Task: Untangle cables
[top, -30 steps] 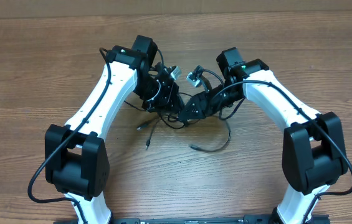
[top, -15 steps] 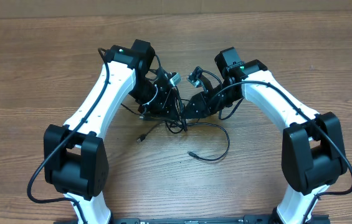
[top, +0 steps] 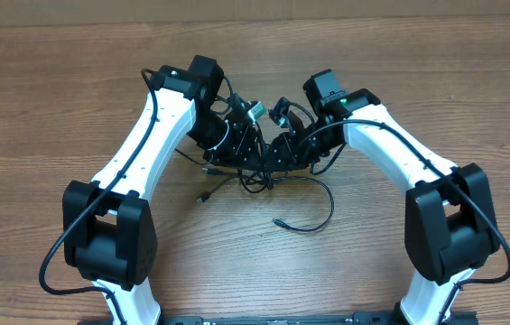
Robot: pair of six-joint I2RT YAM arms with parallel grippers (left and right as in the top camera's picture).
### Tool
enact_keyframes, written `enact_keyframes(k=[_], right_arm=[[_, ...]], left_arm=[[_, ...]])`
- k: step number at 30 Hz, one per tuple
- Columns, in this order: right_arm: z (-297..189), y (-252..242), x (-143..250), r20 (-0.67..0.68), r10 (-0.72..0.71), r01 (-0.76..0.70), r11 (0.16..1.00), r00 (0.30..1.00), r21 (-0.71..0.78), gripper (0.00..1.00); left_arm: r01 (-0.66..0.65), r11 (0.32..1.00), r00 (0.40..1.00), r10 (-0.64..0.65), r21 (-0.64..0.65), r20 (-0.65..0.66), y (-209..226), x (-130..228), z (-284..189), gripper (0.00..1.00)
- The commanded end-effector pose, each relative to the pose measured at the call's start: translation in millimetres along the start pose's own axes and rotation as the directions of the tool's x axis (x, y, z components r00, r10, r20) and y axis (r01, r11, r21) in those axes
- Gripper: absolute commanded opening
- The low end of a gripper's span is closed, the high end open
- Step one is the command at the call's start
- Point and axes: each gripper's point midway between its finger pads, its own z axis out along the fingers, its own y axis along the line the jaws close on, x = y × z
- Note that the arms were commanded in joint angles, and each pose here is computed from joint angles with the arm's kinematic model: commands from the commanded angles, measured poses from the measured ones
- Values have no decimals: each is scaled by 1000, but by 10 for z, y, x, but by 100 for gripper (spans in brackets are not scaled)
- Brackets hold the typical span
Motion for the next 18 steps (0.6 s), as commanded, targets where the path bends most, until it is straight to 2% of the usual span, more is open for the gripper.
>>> enact_keyframes(k=[1, 3, 6, 13, 18], right_arm=[[-70, -431, -20, 79, 191, -206, 936, 978, 286, 7], [-177, -706, -27, 170, 281, -327, 846, 945, 422, 4], [-249, -828, -38, 221, 306, -377, 796, 926, 474, 4], [-359, -960, -25, 248, 322, -405, 763, 914, 503, 4], [-549, -1168, 28, 282, 357, -455, 710, 891, 538, 6]], left_arm=[[-56, 995, 996, 51, 82, 67, -248, -71, -217, 4], [-88, 993, 992, 81, 72, 99, -344, -69, -379, 4], [-133, 990, 980, 124, 54, 156, -496, -59, -602, 4], [-201, 980, 925, 189, 3, 329, -821, 45, -1216, 4], [-204, 977, 838, 207, -62, 505, -976, 212, -1850, 4]])
